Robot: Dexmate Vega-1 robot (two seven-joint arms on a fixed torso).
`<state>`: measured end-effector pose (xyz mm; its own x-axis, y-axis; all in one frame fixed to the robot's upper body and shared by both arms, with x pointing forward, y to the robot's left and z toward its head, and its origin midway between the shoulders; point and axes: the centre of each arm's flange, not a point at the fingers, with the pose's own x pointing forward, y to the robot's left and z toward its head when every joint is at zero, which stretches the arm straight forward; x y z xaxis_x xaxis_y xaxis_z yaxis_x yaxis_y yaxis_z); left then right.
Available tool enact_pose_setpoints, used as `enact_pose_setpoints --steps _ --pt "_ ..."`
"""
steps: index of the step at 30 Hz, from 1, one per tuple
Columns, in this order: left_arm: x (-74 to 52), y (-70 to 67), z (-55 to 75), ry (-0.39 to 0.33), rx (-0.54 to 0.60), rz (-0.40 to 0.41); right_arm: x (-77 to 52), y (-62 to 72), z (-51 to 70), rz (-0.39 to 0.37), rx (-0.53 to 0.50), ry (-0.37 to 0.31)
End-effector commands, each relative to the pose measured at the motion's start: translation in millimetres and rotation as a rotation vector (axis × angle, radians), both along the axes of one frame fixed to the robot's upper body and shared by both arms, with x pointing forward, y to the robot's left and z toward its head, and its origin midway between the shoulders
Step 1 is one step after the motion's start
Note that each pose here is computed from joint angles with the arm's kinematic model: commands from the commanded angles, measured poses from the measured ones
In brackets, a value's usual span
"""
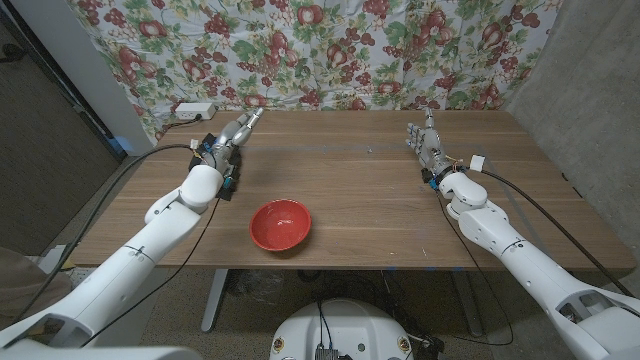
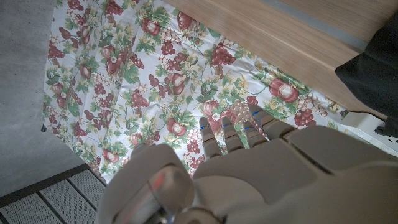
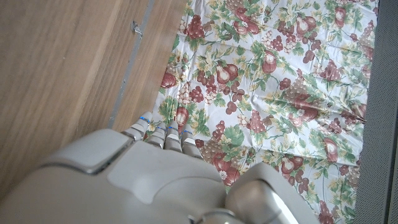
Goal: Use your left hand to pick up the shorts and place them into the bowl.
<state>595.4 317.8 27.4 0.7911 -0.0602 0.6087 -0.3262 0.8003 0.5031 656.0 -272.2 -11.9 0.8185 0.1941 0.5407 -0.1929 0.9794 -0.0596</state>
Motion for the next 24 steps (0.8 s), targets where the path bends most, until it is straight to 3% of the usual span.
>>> enact_pose_setpoints --steps 1,24 --pt "-7.5 0.7 -0.1 -0.004 0.02 0.073 -0.4 0.7 2.9 0.0 -0.008 -0.007" --pt "-20.7 -3.5 -7.2 0.014 0.03 0.158 -2.1 -2.0 6.3 0.019 -0.002 -0.027"
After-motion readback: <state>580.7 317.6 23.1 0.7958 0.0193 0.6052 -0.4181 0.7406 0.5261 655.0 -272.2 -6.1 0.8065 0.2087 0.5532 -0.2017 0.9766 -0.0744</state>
